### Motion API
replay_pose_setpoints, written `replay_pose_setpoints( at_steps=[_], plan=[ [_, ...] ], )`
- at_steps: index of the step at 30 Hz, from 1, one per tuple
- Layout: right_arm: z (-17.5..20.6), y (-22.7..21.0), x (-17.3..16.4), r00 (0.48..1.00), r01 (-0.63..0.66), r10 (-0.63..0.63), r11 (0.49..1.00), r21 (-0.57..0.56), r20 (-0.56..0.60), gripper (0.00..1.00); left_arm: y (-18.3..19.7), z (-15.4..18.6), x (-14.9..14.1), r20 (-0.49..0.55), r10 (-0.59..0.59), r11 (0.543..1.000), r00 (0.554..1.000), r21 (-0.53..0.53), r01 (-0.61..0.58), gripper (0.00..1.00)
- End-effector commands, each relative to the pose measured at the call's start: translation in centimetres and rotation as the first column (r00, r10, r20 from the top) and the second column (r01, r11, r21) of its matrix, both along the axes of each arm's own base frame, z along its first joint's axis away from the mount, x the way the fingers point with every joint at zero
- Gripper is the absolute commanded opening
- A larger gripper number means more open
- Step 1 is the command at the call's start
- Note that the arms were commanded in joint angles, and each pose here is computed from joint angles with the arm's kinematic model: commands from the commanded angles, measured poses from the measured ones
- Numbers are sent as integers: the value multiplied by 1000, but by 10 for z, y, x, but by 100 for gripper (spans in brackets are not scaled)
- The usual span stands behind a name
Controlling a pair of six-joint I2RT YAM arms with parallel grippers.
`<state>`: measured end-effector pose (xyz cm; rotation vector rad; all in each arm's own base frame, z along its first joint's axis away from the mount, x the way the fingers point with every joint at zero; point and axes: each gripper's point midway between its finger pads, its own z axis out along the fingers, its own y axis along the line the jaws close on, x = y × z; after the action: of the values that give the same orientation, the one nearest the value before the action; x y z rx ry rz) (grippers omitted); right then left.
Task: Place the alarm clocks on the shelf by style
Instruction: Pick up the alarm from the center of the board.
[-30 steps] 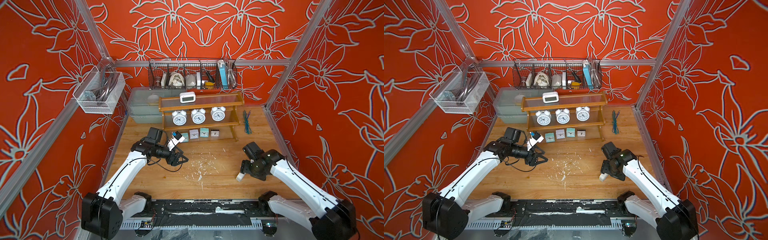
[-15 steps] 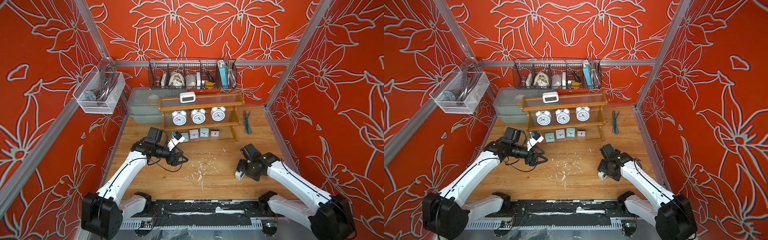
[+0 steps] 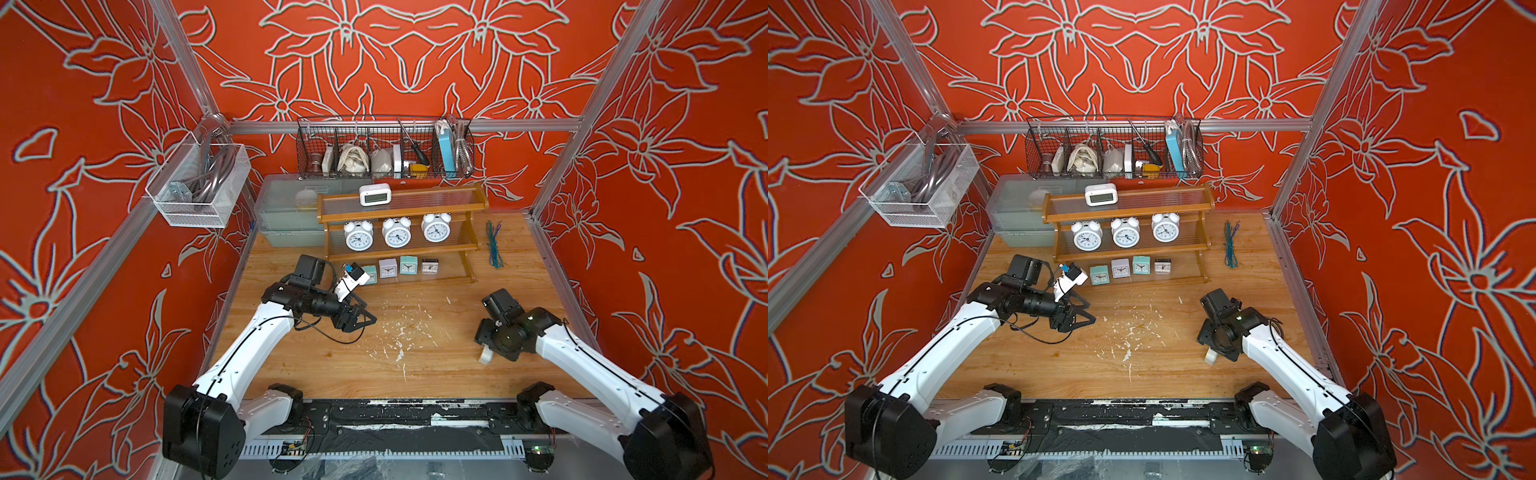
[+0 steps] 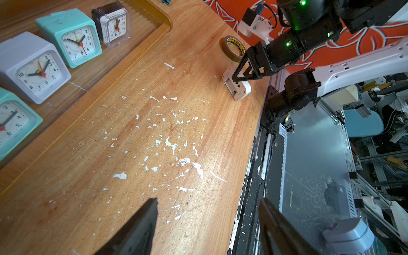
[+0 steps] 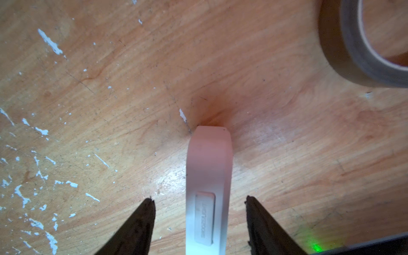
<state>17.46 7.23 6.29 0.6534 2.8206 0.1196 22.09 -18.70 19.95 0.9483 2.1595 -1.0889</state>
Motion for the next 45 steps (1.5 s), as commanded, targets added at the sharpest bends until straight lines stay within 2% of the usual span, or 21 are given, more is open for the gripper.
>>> replay_pose_setpoints(
  at_steps=[1, 4, 12, 20, 25, 30, 33, 38, 45],
  plan=[
    [-5, -9, -4, 1000, 21, -21, 999, -36, 2, 69, -1, -6, -4, -13, -17, 1000, 1000, 5, 17, 73],
    [-7, -8, -3, 1000, 19, -19, 999, -34, 4, 66, -1, -6, -4, -11, -18, 1000, 1000, 6, 18, 73],
    [-7, -9, 0, 1000, 9, -8, 999, -50, 12, 49, -1, -5, -4, -8, -17, 1000, 1000, 5, 17, 73],
    [8, -4, 9, 998, -11, 12, 1000, -29, 56, 34, -1, -4, -3, -6, -15, 1000, 1000, 3, 15, 73],
    [35, 13, 23, 993, -46, 40, 998, 47, 115, 30, -1, 1, 0, -1, -8, 1000, 1000, 5, 8, 73],
    [76, 48, 47, 981, -79, 39, 975, 208, 191, 28, -2, 14, 11, 33, 13, 999, 999, 38, -14, 74],
    [96, 74, 61, 978, -84, 12, 938, 336, 210, 28, -6, 24, 17, 67, 13, 997, 998, 75, -18, 75],
    [119, 120, 81, 982, -66, -48, 823, 564, 184, 28, -14, 35, 25, 145, -11, 983, 989, 182, -16, 75],
    [145, 160, 96, 981, -18, -130, 673, 740, 142, 26, -24, 34, 36, 277, -66, 928, 959, 371, -43, 76]
  ],
)
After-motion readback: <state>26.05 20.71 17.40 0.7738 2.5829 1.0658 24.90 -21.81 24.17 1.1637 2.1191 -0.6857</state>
